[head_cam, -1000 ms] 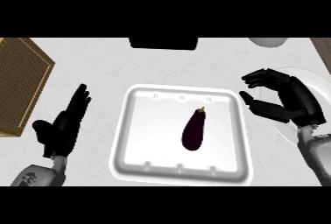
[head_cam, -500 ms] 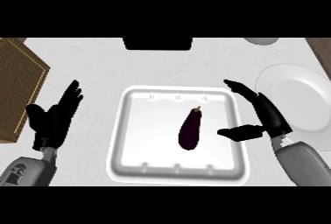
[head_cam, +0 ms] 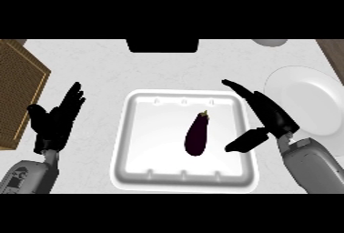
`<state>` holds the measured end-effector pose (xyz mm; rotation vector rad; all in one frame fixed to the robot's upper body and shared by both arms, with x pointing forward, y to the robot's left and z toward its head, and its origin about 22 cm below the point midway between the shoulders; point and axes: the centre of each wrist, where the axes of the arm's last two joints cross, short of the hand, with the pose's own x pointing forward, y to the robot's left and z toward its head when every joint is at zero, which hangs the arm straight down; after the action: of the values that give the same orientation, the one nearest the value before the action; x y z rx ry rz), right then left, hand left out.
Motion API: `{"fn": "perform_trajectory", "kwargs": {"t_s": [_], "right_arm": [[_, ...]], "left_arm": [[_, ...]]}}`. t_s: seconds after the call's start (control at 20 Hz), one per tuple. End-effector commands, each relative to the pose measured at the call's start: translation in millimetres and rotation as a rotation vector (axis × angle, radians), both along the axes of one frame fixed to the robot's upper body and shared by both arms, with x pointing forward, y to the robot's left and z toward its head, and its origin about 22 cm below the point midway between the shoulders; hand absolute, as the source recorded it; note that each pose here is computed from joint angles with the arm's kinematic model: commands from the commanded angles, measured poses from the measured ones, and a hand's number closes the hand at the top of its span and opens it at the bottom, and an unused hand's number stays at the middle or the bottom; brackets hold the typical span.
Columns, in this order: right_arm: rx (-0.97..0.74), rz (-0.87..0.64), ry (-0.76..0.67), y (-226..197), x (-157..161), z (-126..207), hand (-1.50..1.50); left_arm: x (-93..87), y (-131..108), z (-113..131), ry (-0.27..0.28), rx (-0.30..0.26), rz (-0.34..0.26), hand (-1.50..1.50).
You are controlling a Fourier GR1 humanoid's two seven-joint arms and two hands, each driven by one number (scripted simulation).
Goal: Pick the eggplant from the tray and place it in the plate
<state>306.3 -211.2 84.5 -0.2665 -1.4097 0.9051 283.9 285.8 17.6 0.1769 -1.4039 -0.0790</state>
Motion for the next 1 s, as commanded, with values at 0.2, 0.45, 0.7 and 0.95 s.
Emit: {"fn": "perform_trajectory", "kwargs": {"t_s": [0.2,0.45,0.7,0.95], "right_arm": [[-0.198,0.07,0.176,40,6,16,-1.5],[-0.334,0.087,0.175,46,27,34,-1.5],[-0.459,0.109,0.247,77,32,10,-1.5],[-0.457,0.143,0.303,95,41,2,-1.5]], "left_arm": [[2.0,2,2,0.0,-0.002,0.001,0.0],[15.5,-8,5,0.002,0.015,0.002,0.0],[0.4,-15,-4,-0.011,0.002,-0.018,0.0],[-2.9,-7,8,0.005,0.004,-0.009,0.0]]}}
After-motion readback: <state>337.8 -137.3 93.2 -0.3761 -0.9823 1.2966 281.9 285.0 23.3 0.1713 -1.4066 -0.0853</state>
